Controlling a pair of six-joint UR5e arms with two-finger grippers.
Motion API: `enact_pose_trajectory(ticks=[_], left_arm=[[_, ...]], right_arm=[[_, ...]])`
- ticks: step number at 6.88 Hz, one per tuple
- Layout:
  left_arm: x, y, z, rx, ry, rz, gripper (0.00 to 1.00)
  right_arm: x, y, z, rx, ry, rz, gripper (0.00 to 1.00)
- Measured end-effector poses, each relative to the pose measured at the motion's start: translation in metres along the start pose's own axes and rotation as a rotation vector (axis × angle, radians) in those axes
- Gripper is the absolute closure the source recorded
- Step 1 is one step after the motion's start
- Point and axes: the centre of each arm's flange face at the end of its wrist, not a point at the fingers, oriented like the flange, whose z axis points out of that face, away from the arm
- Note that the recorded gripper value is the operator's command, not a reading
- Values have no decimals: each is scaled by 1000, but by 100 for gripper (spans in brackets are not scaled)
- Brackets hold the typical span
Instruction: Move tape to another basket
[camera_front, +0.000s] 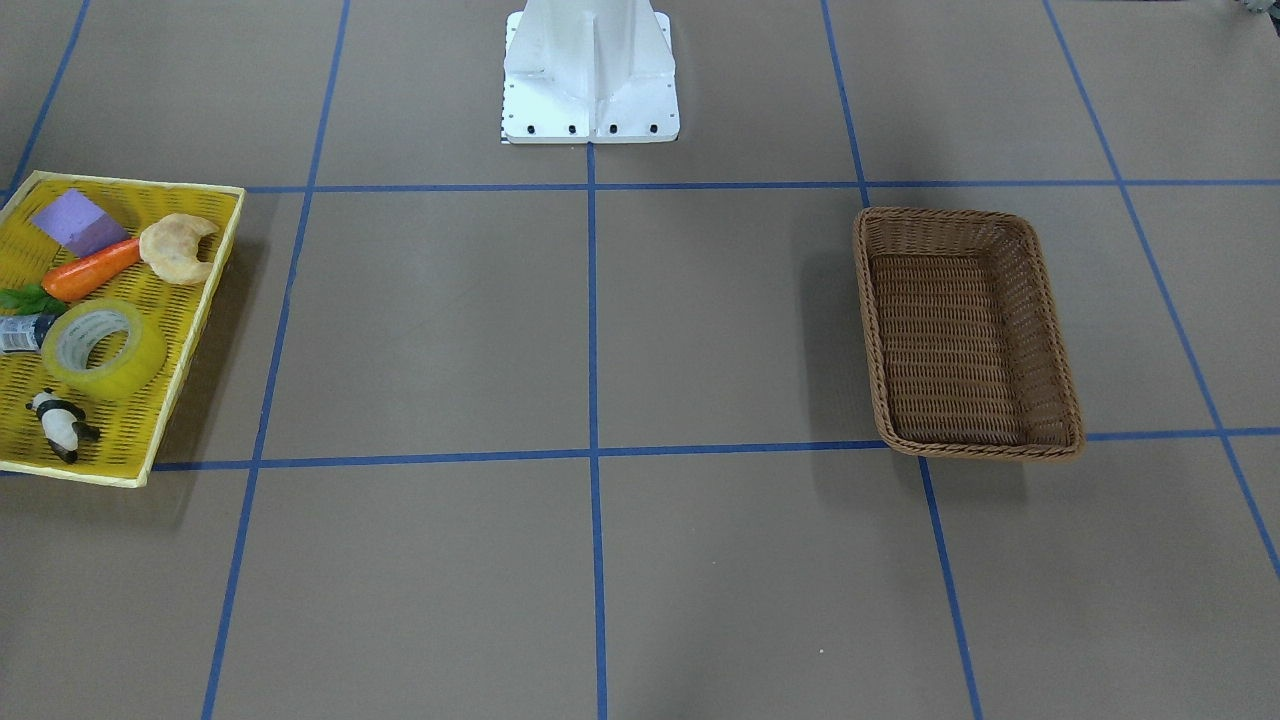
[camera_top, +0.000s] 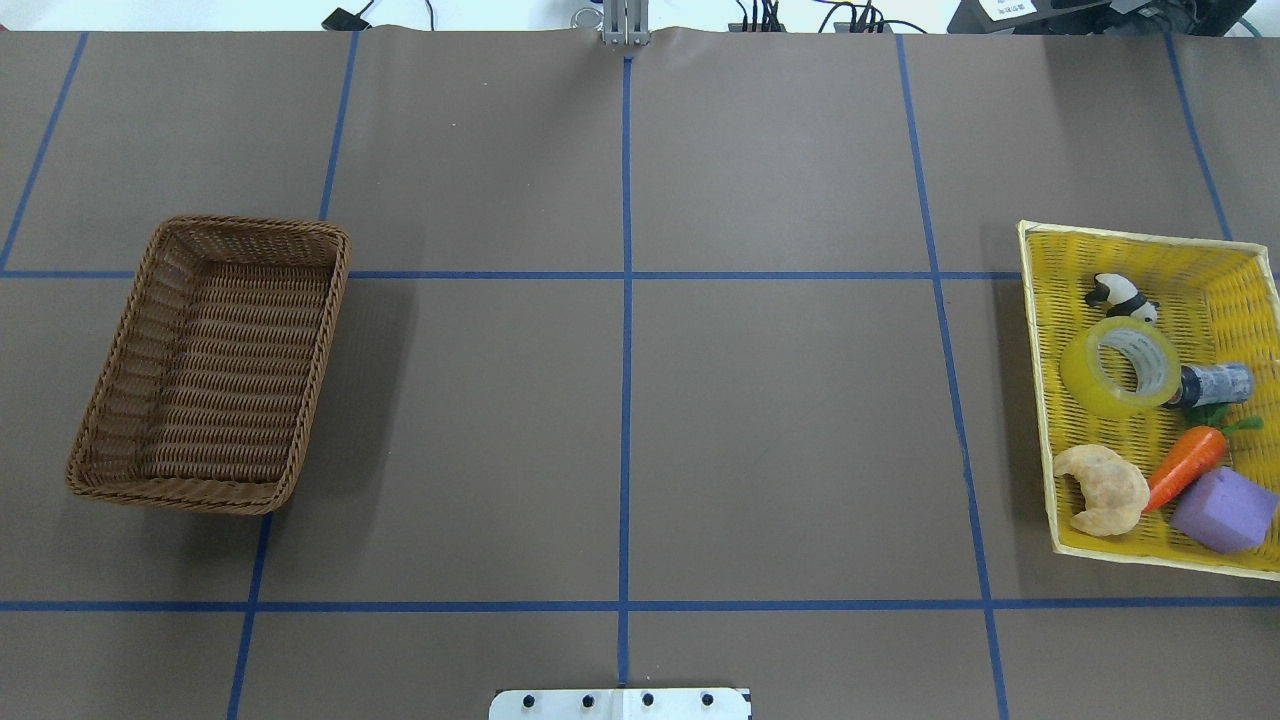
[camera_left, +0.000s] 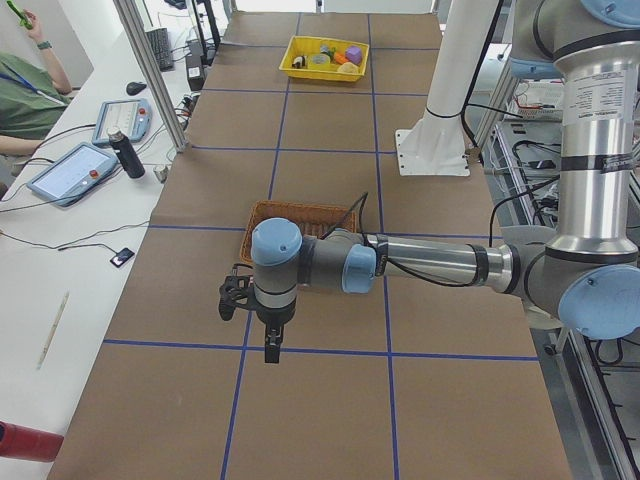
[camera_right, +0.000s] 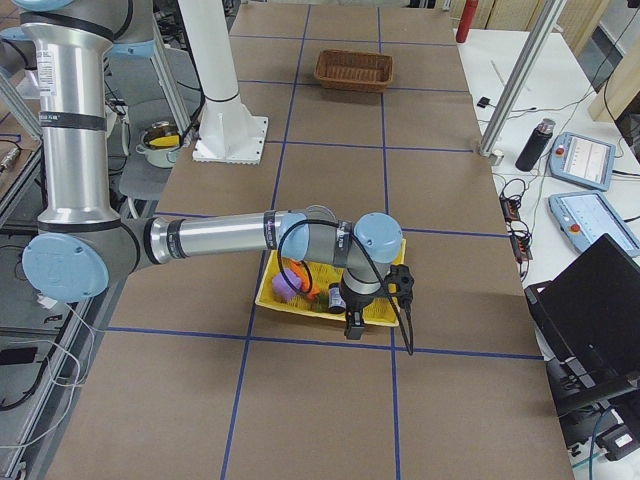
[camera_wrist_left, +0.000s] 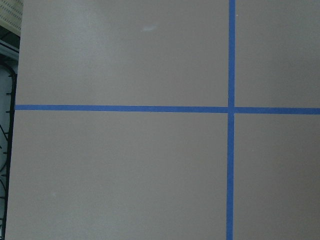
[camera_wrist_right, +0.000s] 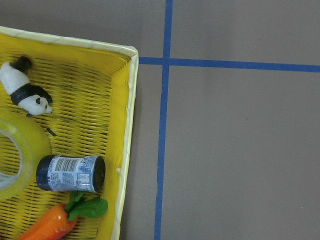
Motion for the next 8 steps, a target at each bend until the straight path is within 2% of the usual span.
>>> enact_pose_trajectory(ticks=[2,3,4,6,8], left_arm=[[17,-5,-15,28,30,27,1],[22,-6,-20,36,41,35,1],[25,-9,-22,47,45,46,1],[26,-12,-20,66,43,66,1],[23,-13,-11,58,43,61,1]], right_arm=[[-27,-31,-27,49,24,-62,0],[-50,-52,-40,74,19,-105,0],[-73,-63,-44,94,-16,-153,0],[-103,-65,-31,146,-101,-281,0],[-123,-54,2,205,-131,-483,0]])
